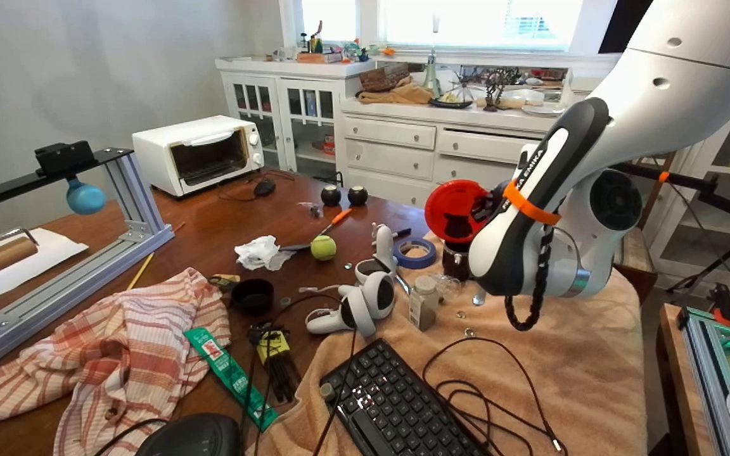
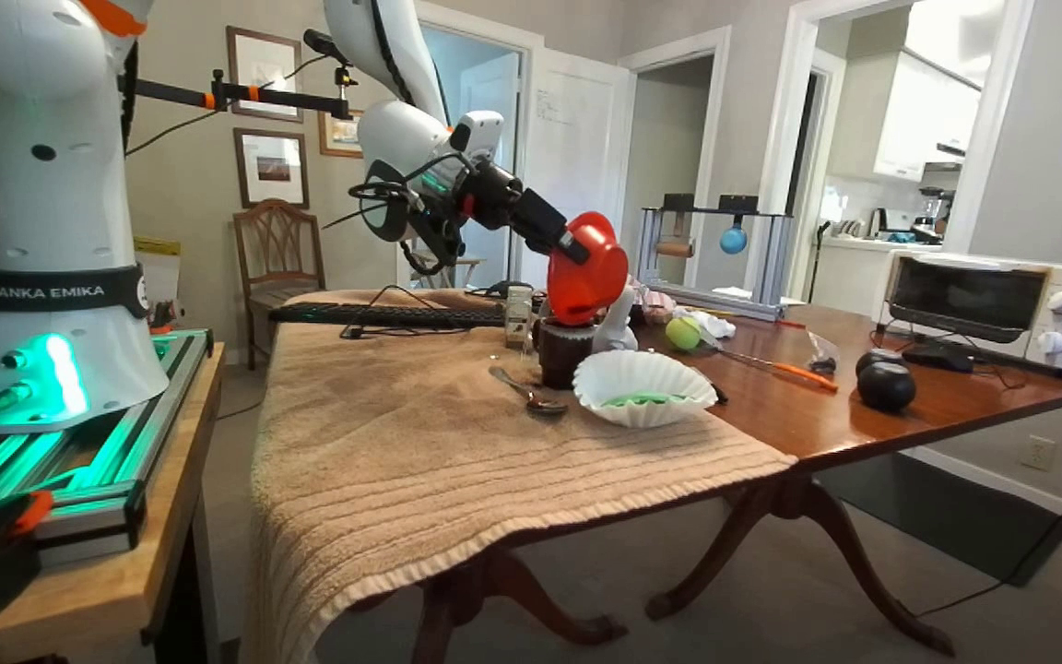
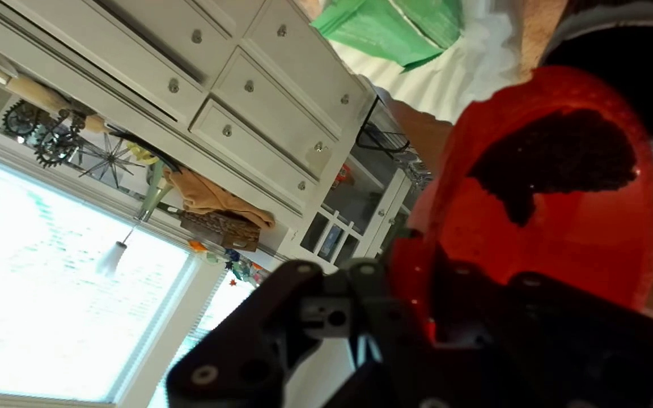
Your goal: Pour the contents of the orange bowl into the black cup on the right
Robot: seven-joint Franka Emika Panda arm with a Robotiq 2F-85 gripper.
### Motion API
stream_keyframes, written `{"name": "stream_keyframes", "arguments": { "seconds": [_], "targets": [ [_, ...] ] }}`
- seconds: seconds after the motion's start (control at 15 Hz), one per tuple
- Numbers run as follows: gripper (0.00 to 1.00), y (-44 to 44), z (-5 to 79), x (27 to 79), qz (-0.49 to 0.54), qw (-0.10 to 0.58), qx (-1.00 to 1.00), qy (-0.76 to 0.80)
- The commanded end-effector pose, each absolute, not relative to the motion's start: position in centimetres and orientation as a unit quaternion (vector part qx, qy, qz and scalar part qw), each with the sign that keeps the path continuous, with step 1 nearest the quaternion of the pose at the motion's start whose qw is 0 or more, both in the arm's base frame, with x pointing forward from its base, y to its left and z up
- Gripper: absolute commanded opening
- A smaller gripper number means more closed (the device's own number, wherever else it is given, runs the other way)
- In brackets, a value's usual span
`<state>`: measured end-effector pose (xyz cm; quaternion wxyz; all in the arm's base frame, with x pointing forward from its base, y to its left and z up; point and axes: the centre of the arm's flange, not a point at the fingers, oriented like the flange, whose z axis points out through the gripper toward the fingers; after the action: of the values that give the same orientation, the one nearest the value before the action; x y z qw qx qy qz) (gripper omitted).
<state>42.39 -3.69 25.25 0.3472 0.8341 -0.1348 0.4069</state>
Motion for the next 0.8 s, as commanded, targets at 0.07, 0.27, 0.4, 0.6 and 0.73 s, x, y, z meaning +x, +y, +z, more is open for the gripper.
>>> {"name": "stream_keyframes", "arguments": {
  "seconds": [0.07, 0.27, 0.4, 0.6, 0.73],
  "targets": [
    [0.02, -2.5, 24.7, 42.5, 0.404, 0.382, 0.821, -0.130],
    [0.02, -2.4, 24.5, 42.5, 0.401, 0.395, 0.816, -0.129],
    [0.02, -2.4, 24.7, 42.7, 0.403, 0.410, 0.808, -0.131],
    [0.02, -1.9, 24.9, 42.8, 0.406, 0.408, 0.808, -0.124],
    [0.02, -1.6, 24.8, 42.9, 0.408, 0.406, 0.809, -0.119]
  ]
}}
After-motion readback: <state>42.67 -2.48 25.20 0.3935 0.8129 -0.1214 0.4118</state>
